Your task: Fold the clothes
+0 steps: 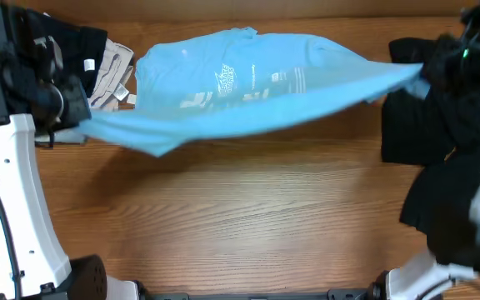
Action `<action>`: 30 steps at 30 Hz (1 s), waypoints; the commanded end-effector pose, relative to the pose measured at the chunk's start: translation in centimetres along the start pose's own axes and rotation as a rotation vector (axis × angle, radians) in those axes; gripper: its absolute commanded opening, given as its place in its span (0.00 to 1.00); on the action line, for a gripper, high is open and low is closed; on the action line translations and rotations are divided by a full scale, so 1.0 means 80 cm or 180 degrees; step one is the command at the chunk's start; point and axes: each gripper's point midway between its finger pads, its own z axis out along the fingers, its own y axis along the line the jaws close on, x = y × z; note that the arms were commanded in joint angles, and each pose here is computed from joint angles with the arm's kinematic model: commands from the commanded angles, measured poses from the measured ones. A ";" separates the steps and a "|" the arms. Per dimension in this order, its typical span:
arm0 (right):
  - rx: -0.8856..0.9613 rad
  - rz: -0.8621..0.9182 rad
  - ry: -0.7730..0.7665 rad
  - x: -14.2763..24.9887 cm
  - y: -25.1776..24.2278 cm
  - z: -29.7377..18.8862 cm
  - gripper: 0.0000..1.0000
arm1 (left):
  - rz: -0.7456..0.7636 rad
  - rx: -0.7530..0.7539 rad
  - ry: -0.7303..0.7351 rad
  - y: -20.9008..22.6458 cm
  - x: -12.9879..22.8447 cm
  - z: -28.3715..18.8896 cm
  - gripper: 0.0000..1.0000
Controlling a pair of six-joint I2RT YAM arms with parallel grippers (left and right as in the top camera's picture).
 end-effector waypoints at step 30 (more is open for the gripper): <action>0.0370 0.0484 -0.0111 0.118 -0.100 0.145 0.04 | -0.0394 -0.0033 -0.0545 0.011 0.011 0.157 0.04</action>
